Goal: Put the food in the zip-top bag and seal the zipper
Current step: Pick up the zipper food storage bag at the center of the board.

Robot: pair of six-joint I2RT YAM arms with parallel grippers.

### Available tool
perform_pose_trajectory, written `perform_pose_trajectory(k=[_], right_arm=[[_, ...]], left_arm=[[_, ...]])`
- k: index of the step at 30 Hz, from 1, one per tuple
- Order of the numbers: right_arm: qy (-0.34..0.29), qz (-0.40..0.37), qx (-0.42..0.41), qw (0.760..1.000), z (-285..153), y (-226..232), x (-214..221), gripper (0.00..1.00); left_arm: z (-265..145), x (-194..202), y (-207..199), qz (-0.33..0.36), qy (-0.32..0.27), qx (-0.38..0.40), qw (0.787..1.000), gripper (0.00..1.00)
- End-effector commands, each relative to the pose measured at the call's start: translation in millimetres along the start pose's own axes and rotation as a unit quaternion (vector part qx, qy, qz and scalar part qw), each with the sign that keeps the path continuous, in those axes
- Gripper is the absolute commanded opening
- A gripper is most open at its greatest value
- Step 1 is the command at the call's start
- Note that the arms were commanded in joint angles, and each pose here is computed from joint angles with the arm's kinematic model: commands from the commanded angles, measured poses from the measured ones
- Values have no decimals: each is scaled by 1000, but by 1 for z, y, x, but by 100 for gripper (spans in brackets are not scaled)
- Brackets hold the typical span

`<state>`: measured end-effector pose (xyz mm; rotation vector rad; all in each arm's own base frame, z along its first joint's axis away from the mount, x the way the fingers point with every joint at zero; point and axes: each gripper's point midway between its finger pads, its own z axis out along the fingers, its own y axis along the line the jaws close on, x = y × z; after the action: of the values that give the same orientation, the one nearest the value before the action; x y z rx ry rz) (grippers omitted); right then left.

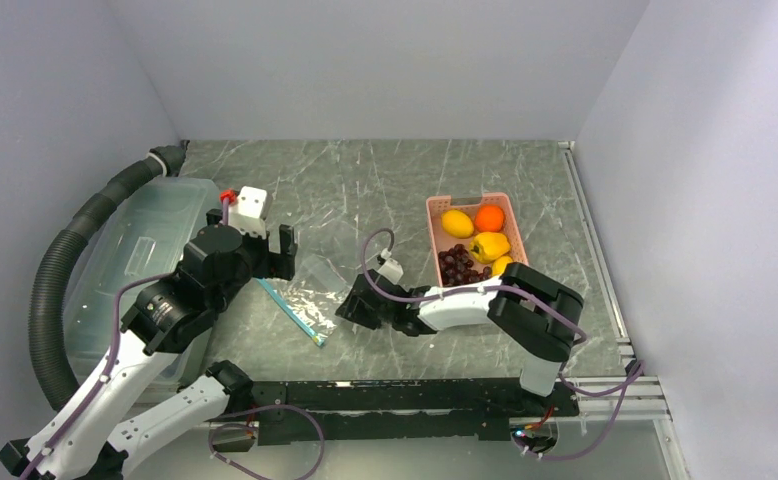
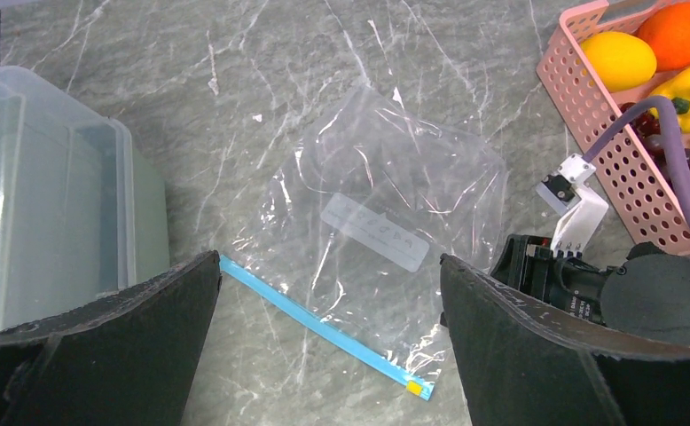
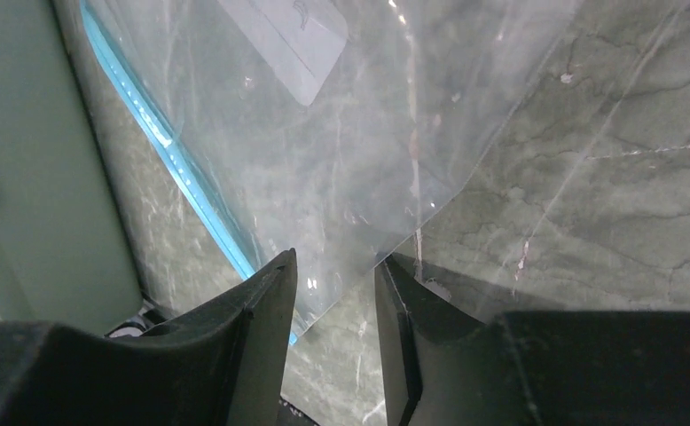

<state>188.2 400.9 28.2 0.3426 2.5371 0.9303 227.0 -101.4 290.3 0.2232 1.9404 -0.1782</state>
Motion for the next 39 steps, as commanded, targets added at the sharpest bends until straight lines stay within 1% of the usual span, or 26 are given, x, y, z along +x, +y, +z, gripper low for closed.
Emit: perform_pose_trajectory(k=[1,5,8,14,17,24,30,39], right_arm=[[-31,13,34,999,10,-27,-4,41],[-42,24,38,998,14,-31,-7,36],[-50,30,40,998,17,-32,-9,31],[-72,34,43,996,18,-33,-21,14],[-79,37,40,995,18,-32,-29,0],[-95,30,22,995,8,-24,-40,0],[-103,8,4,995,-9,-15,-50,0],[-93,-20,-28,995,-35,2,-67,0]], left_arm=[[2,-1,-3,-2,-4,5,1000,99],[4,0,-4,0,-1,6,1000,99],[6,1,-4,2,2,4,1000,99],[8,3,-5,4,6,5,1000,99],[9,4,-5,5,7,6,1000,99],[10,5,-8,8,9,13,1000,99],[12,6,-17,14,12,39,999,99],[11,8,-32,19,14,81,996,99]])
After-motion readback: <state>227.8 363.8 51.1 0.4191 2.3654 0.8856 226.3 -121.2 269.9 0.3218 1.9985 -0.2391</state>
